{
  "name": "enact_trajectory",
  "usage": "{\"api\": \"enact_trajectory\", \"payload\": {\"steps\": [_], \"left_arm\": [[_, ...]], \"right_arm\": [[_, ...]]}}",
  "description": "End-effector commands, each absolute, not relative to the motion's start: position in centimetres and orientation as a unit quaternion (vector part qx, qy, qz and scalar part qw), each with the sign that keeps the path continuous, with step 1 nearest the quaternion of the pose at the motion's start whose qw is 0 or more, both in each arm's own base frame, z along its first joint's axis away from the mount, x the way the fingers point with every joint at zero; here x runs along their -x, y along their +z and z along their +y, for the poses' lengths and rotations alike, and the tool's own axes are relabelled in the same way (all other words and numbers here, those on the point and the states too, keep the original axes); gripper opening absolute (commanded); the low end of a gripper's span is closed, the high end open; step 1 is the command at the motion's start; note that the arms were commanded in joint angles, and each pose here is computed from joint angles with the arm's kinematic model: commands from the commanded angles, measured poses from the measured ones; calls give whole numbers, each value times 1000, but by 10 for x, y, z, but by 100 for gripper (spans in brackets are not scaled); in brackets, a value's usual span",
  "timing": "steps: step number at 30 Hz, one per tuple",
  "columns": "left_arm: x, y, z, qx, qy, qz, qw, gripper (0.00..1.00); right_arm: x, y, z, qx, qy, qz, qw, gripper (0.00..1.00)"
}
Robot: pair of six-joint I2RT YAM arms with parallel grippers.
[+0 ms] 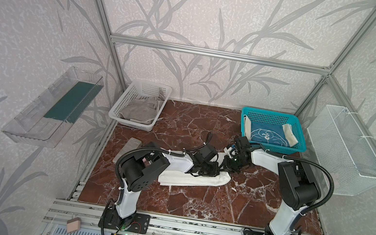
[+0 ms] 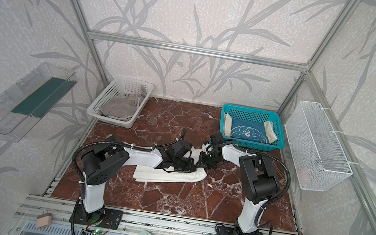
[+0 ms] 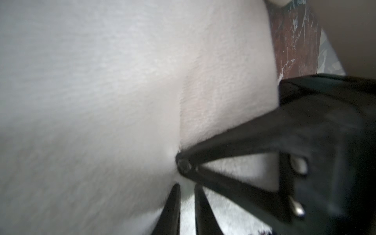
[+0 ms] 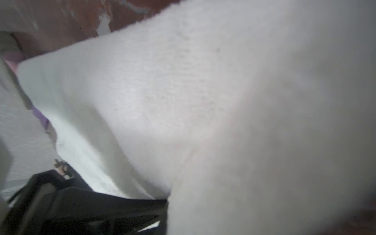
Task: Fold and stack the towels
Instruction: 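Lift the white towel with the right gripper and carry it over the teal basket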
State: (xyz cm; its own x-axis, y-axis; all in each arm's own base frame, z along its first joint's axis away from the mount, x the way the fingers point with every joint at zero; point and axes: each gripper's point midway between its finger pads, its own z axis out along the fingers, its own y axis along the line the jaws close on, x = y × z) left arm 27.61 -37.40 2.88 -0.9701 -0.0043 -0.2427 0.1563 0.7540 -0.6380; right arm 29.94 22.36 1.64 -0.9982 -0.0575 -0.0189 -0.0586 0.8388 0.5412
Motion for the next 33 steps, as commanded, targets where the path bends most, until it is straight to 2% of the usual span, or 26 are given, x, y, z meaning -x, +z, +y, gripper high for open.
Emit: {"api": "enact_trajectory", "payload": {"steps": [1,7,14,16,19,23,33], "left_arm": [[-276,36,-354,-41,-336,933,120,18],[-286,55,-295,-25,-303,937,171,18],[-295,42,-234,-5,-243,957,157,20],[-296,45,-233,-5,-249,954,165,20],[-297,42,-235,-2,-257,953,164,20],[-293,35,-238,8,-266,953,148,20],[-285,45,-228,13,-268,949,168,20]], "right_arm": [[-297,5,199,53,160,986,-4,0],[-363,85,189,100,89,986,103,0],[-451,174,106,75,-1,982,173,0],[-472,179,74,57,-26,980,190,0],[-503,137,33,38,-58,980,187,0],[-493,86,52,48,-28,994,91,0],[-430,64,195,110,49,989,83,0]]}}
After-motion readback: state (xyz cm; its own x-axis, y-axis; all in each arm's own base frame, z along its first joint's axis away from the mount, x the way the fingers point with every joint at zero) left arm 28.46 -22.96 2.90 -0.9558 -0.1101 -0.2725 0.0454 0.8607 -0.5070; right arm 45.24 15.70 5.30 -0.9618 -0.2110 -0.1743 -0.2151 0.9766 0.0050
